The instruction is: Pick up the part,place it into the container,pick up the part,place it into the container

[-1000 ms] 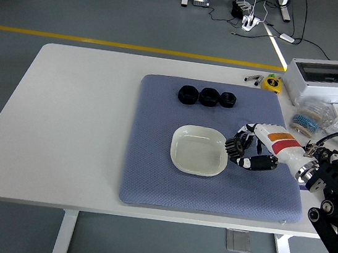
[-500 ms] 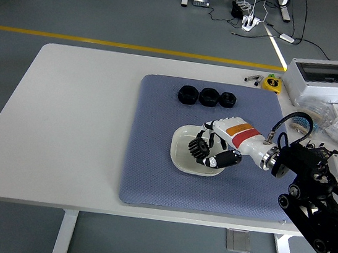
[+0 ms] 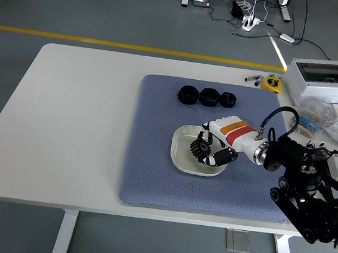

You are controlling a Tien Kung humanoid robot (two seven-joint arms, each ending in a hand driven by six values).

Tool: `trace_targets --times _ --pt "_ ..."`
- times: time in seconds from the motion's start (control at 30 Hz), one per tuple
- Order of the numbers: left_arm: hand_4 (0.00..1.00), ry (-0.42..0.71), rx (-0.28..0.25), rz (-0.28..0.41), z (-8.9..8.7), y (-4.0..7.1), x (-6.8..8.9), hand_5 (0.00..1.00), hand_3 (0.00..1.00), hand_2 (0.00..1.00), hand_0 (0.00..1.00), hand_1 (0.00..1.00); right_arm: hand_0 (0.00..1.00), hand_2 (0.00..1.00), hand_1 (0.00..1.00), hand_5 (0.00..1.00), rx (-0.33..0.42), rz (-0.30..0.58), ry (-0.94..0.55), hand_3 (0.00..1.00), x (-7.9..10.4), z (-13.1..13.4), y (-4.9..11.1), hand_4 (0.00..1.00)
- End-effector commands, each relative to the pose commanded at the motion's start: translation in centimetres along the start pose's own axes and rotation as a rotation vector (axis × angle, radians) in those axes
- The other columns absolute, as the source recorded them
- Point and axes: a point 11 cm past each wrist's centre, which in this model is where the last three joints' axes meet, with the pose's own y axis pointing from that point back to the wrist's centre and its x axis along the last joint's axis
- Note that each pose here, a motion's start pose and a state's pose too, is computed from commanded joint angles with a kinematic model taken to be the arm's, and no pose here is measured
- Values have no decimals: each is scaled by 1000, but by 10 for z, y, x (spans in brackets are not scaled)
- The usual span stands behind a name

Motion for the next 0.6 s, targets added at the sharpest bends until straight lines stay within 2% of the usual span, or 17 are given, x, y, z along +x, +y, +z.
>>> trace_targets --times 0.03,0.2,0.23,0.4,0.43,0.6 --pt "696 0 0 0 0 0 0 680 668 755 711 719 142 520 295 392 4 -2 6 612 0 0 0 928" --pt "696 1 -1 0 0 0 0 680 668 755 711 719 142 520 295 392 23 7 15 612 2 -3 -1 928" --pt "696 1 -1 0 1 0 0 679 669 755 712 720 189 656 326 413 26 10 16 835 2 -4 -1 998" --pt "696 2 0 1 1 0 -1 679 669 755 712 720 189 656 326 413 38 28 4 835 3 -4 0 998" --pt "696 2 0 0 1 0 -1 677 669 755 711 720 213 697 355 487 39 32 3 930 4 -4 0 998" --pt "696 4 -1 1 1 0 -1 677 669 755 711 720 213 697 355 487 29 84 -9 930 15 0 2 998"
